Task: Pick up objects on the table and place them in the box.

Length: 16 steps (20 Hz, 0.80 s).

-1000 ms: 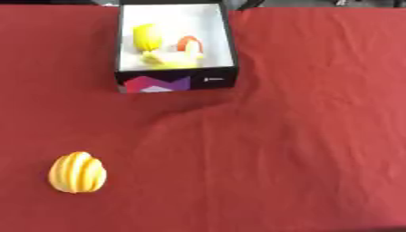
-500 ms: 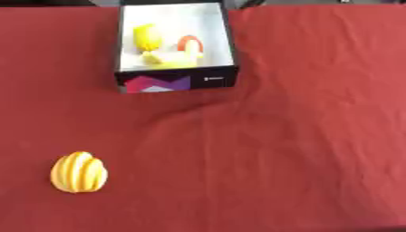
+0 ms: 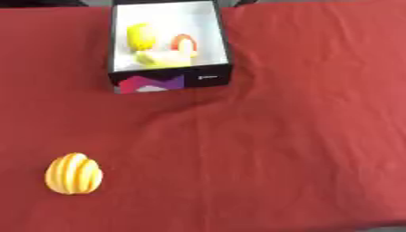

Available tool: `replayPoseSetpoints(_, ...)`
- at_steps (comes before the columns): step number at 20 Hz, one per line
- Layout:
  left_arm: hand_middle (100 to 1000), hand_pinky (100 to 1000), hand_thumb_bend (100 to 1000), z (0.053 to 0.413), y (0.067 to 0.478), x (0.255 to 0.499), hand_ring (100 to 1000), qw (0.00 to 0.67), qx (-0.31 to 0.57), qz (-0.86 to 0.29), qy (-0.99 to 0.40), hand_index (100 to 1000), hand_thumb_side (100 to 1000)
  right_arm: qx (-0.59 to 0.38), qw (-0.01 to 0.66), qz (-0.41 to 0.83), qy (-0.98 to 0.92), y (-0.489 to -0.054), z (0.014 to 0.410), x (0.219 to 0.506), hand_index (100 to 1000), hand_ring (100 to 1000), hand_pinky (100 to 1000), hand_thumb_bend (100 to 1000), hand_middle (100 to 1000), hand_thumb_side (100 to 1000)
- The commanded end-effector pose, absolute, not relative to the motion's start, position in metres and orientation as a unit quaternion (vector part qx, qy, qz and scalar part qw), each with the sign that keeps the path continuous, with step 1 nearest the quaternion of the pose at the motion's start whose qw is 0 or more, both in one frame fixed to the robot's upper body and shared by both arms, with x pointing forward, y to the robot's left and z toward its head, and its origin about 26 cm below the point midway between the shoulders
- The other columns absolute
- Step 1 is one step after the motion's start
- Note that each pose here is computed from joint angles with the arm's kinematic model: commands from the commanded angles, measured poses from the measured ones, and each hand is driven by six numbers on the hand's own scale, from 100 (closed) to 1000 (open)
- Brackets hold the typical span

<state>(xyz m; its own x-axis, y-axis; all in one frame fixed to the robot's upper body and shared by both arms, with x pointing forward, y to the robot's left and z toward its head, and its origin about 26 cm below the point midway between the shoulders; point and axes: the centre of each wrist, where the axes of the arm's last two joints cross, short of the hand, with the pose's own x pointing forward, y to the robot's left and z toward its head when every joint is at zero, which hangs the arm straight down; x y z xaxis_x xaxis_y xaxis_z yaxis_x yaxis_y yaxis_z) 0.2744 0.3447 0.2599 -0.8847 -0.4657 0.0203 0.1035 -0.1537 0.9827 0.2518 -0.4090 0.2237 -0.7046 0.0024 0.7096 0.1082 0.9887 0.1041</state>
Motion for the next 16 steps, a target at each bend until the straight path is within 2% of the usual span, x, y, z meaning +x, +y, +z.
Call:
replayPoseSetpoints(1,796,917,252,0.259,0.339,0.274,903,0.181,0.147,-0.769,-0.595,870,416,-0.041,0.380,-0.058,-0.922,-0.409,0.233,0.248,810,711,735,100,629,627)
replayPoseSetpoints(5,783,906,292,0.245,0.332,0.274,893,0.194,0.143,-0.782,-0.574,866,349,-0.045,0.392,-0.054,-0.917,-0.407,0.229,0.248,808,708,733,100,626,626)
replayPoseSetpoints(6,782,904,328,0.241,0.330,0.274,892,0.197,0.144,-0.786,-0.567,861,256,-0.045,0.395,-0.054,-0.916,-0.407,0.228,0.248,808,708,732,100,626,625)
replayPoseSetpoints(9,777,898,399,0.233,0.324,0.275,864,0.205,0.149,-0.800,-0.545,851,121,-0.048,0.402,-0.052,-0.913,-0.407,0.224,0.248,807,706,732,100,624,622)
replayPoseSetpoints(12,769,887,487,0.229,0.316,0.277,830,0.203,0.159,-0.804,-0.535,841,100,-0.049,0.410,-0.048,-0.910,-0.406,0.220,0.248,806,704,730,100,622,621)
replayPoseSetpoints(16,764,879,526,0.219,0.309,0.277,816,0.204,0.168,-0.812,-0.520,833,100,-0.052,0.419,-0.044,-0.905,-0.404,0.217,0.248,806,703,730,100,621,621)
